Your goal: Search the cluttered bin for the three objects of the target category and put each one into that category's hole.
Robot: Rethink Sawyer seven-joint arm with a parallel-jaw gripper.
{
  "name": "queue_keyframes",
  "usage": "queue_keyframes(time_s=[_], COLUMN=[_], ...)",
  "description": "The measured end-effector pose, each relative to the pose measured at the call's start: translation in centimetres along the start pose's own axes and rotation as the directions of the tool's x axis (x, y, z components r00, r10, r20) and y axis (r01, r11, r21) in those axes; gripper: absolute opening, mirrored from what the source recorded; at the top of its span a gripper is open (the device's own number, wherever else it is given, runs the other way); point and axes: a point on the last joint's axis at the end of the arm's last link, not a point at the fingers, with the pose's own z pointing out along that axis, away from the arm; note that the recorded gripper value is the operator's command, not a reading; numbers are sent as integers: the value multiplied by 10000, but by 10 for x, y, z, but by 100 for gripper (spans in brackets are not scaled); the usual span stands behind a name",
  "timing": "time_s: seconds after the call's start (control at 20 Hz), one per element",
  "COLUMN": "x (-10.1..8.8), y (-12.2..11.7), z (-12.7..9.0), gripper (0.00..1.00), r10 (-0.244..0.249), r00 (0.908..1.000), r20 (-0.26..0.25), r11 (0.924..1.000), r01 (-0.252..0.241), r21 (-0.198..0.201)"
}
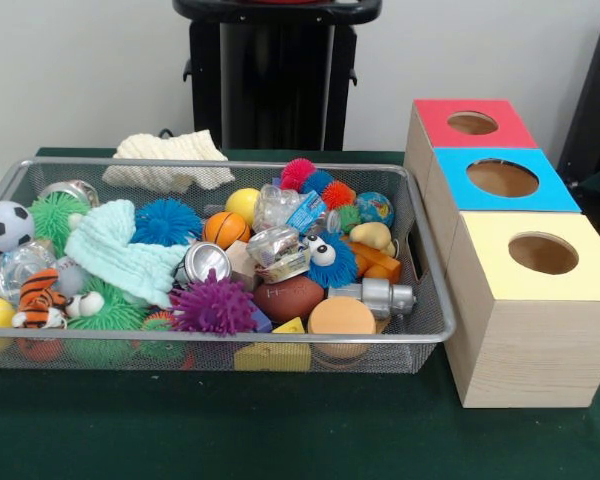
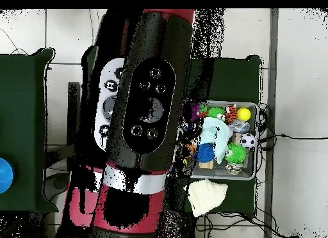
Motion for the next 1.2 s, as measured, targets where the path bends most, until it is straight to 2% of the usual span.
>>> queue_keyframes(time_s=[0.45,0.6,0.7,0.85,0.9,0.95,1.0,1.1,1.2], x=[0,6,15,35,45,59,66,73,80], y=[0,4,9,17,23,30,34,40,55], z=[-2,-10,-22,-45,-59,-78,-90,-105,-130], gripper=[0,0,0,0,0,0,0,0,0], r10=[2,89,154,223,235,227,212,169,-61], r00=[10000,9991,9950,9797,9683,9529,9468,9464,9649], r20=[8,-411,-982,-1993,-2486,-3025,-3211,-3224,-2627], r11=[10000,9999,9995,9981,9974,9962,9954,9945,9961], r01=[-2,-85,-127,-103,-58,38,100,173,290], r21=[-5,91,284,610,715,867,950,1029,835])
